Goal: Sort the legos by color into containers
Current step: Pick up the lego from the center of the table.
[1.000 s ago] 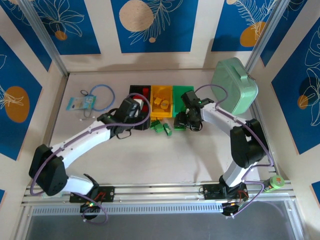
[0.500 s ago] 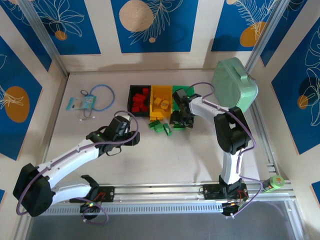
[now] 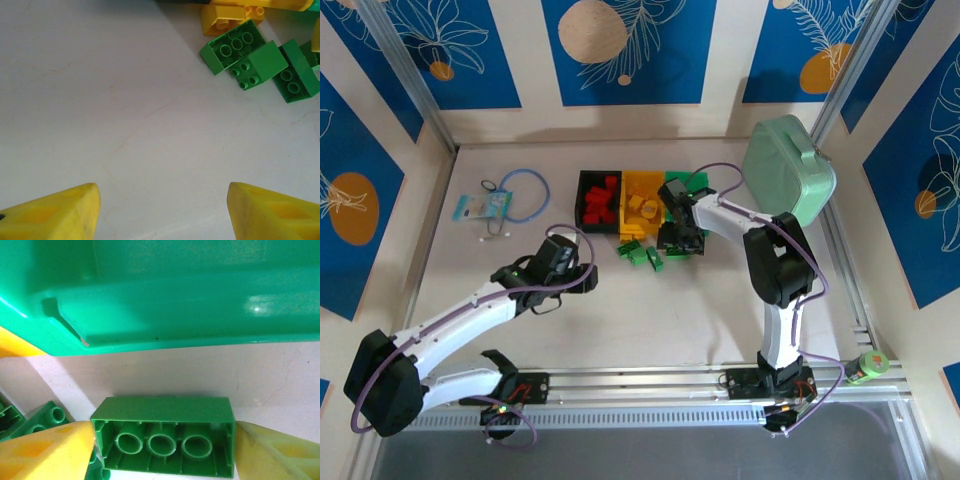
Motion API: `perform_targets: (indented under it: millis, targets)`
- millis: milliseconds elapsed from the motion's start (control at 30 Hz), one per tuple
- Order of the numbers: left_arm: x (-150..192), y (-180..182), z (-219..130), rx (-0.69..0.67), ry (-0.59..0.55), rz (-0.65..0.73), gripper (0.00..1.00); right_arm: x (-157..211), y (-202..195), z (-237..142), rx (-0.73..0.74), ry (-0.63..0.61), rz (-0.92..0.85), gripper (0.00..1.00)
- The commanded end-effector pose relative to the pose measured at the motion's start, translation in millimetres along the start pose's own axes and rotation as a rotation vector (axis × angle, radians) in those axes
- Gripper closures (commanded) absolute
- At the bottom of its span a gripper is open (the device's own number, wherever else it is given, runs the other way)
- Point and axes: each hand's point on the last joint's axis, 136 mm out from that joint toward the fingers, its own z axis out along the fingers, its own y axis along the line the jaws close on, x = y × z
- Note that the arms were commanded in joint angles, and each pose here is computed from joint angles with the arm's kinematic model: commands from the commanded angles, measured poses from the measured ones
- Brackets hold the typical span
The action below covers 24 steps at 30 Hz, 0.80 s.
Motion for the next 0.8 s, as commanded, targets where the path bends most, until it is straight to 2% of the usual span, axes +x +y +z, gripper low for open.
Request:
perform_targets:
  millis: [0,200,433,633,767]
  targets:
    - [-3,0,0,0.000,-0.014,-0.005,0.33,28,-20,27,0.107,0.106,-0.016,0.25]
    - [-4,0,0,0.002,-0.019,-0.010,0.33,35,-16,27,0.071,0.113,-0.001,0.26]
    - [-6,0,0,-0.003,-0.025,-0.007,0.33,32,-13,13,0.059,0.087,-0.004,0.36]
    - [-7,-2,0,0.001,-0.029,-0.005,0.34,33,-13,-7,0.063,0.048,-0.011,0.55]
    - [-7,-1,0,-0.004,-0.031,-0.003,0.35,33,-12,-24,0.060,0.015,-0.019,0.64]
